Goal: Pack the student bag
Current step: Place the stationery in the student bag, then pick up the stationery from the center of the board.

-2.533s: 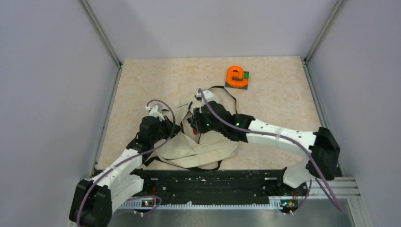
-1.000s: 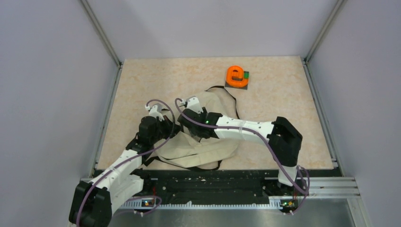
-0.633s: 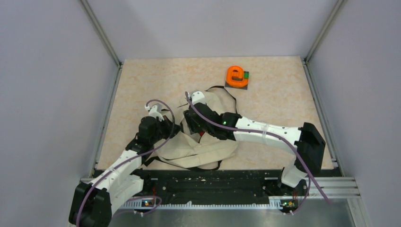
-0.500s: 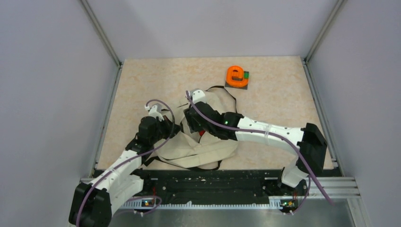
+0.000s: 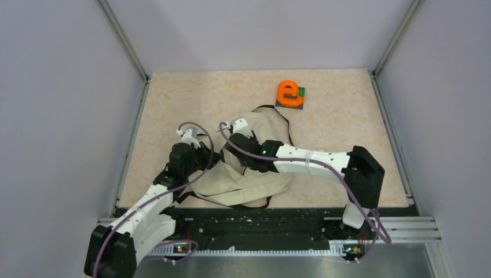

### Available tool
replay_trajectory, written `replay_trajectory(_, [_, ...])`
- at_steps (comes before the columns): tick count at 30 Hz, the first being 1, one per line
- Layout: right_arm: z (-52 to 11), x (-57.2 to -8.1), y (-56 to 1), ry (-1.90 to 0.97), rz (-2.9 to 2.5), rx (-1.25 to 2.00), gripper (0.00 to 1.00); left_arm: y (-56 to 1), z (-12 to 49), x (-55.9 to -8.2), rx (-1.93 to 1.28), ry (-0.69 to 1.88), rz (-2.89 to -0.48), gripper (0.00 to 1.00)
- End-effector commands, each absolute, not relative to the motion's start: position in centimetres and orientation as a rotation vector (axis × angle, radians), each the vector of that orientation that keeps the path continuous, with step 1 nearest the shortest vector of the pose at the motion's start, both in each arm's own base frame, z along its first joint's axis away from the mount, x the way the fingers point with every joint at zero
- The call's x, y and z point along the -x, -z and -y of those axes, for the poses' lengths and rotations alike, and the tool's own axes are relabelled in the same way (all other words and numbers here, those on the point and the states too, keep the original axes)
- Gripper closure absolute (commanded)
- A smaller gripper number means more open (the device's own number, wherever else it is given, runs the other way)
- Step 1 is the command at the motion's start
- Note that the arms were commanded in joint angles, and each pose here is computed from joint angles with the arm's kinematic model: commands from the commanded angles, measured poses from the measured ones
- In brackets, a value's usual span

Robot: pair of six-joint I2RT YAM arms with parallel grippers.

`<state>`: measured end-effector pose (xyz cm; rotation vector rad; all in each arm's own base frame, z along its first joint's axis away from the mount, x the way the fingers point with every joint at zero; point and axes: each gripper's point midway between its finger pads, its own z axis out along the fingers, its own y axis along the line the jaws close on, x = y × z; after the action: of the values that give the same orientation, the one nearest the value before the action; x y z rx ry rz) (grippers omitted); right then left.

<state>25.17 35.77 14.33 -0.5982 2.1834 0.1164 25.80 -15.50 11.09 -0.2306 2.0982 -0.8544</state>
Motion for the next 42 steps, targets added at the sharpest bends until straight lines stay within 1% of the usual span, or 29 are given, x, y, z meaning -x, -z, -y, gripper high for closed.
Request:
replay_trajectory(1, [-35.0,-26.5,-14.5,-0.01,-2.178,0.559,0.61,-12.8,14.9,-26.8,0.233,0.829,-2.017,1.0])
replay_trajectory(2, [-34.8,-26.7,-14.6,0.006,-2.176,0.555,0.67,-12.8,14.9,-26.8,0.234,0.828,-2.017,1.0])
replay_trajectory(3, [-34.7,-26.7,-14.7,0.014,-2.173,0.554,0.8,-12.7,14.8,-26.8,0.233,0.825,-2.018,1.0])
replay_trajectory(4, [-34.7,-26.8,-14.9,0.015,-2.166,0.552,0.91,-12.7,14.8,-26.8,0.234,0.823,-2.018,1.0])
replay_trajectory(5, [-34.8,-26.8,-15.2,0.004,-2.159,0.551,0.98,-12.7,14.8,-26.8,0.234,0.821,-2.019,1.0])
replay_trajectory(6, [-34.9,-26.8,-15.5,-0.012,-2.153,0.55,1.0,-12.6,14.7,-26.8,0.235,0.82,-2.022,1.0])
replay_trajectory(16, [-37.7,-25.2,-18.6,-0.35,-2.091,0.512,1.0,-12.5,14.9,-27.0,0.237,0.824,-2.025,1.0])
replay_trajectory(19, [-37.5,-25.1,-19.2,-0.387,-2.07,0.483,1.0,-12.4,14.9,-27.0,0.237,0.825,-2.027,1.0])
replay_trajectory(24, [-36.8,-25.3,-19.7,-0.368,-2.058,0.457,1.0,-12.3,14.9,-27.0,0.236,0.823,-2.031,1.0])
replay_trajectory(25, [-36.6,-25.3,-19.9,-0.36,-2.056,0.453,0.96,-12.3,14.9,-27.0,0.236,0.821,-2.031,1.0])
replay_trajectory(26, [-36.2,-25.4,-20.3,-0.348,-2.052,0.446,0.88,-12.4,14.9,-27.0,0.237,0.822,-2.03,1.0])
replay_trajectory(29, [-34.9,-25.8,-21.6,-0.319,-2.037,0.422,0.53,-12.3,14.8,-27.0,0.242,0.817,-2.032,1.0])
replay_trajectory(30, [-34.2,-25.9,-22.2,-0.313,-2.033,0.408,0.45,-12.2,14.8,-27.0,0.244,0.817,-2.033,1.0])
replay_trajectory(31, [-33.5,-26.1,-22.5,-0.309,-2.035,0.392,0.4,-12.2,14.8,-27.0,0.245,0.817,-2.034,1.0])
replay_trajectory(36, [-28.0,-27.9,-22.1,-0.271,-2.081,0.292,0.31,-12.1,14.8,-27.0,0.247,0.817,-2.039,1.0])
replay_trajectory(38, [-24.6,-29.1,-20.6,-0.235,-2.13,0.215,0.28,-12.0,14.8,-27.0,0.25,0.817,-2.04,1.0])
replay_trajectory(40, [-21.6,-29.9,-19.0,-0.229,-2.171,0.15,0.24,-12.0,14.8,-27.0,0.249,0.817,-2.039,1.0])
replay_trajectory(42, [-18.2,-30.6,-16.9,-0.209,-2.218,0.063,0.23,-12.0,14.8,-27.1,0.251,0.817,-2.04,1.0])
